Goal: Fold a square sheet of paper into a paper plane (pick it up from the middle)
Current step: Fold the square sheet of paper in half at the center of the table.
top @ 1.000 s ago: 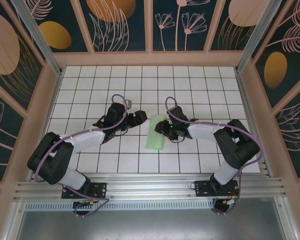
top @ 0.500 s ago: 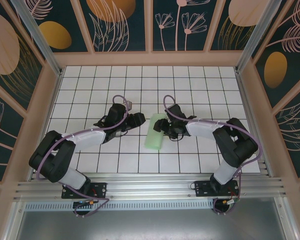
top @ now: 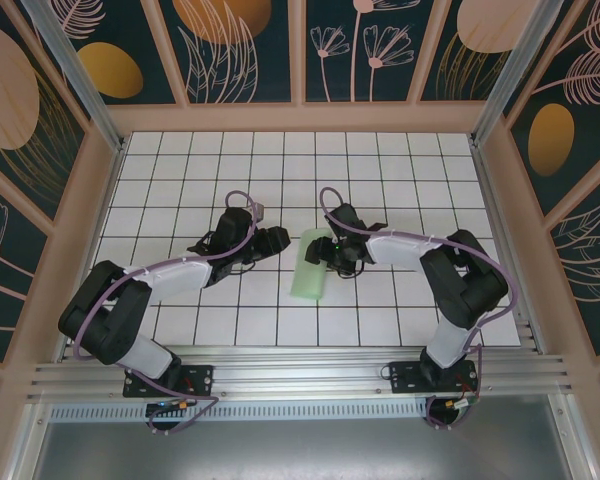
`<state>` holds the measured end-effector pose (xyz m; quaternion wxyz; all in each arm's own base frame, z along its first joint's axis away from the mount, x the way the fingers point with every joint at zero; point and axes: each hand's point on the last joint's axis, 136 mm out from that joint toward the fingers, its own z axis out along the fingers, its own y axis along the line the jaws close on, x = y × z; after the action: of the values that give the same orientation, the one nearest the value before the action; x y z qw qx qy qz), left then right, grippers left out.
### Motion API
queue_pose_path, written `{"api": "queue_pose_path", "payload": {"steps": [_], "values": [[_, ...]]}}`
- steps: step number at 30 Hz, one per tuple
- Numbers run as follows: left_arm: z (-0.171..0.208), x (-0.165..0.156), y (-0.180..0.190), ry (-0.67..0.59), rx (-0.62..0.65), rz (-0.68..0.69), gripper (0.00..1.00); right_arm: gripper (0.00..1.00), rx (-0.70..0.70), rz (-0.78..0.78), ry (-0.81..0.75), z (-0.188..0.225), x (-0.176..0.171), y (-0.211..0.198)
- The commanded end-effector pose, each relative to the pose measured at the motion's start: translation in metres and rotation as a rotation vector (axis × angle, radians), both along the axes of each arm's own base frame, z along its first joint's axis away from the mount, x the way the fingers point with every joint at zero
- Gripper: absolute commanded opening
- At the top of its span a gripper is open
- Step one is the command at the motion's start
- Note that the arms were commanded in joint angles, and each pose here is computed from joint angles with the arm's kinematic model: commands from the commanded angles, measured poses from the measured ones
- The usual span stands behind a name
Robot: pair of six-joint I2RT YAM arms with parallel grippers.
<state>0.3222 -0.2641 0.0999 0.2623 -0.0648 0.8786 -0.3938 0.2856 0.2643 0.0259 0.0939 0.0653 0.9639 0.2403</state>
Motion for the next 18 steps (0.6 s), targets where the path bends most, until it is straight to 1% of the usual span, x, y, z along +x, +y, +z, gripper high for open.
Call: {"api": "queue_pose_path", "payload": {"steps": [1,18], "values": [[0.003,0.003,-0.003,-0.008,0.008,-0.009,0.48,0.69,-0.099,0.020,0.054,-0.033,-0.009,-0.012],[0.001,0.002,-0.007,-0.001,0.003,-0.031,0.48,0.71,-0.174,0.050,0.102,-0.051,-0.013,-0.019]]}}
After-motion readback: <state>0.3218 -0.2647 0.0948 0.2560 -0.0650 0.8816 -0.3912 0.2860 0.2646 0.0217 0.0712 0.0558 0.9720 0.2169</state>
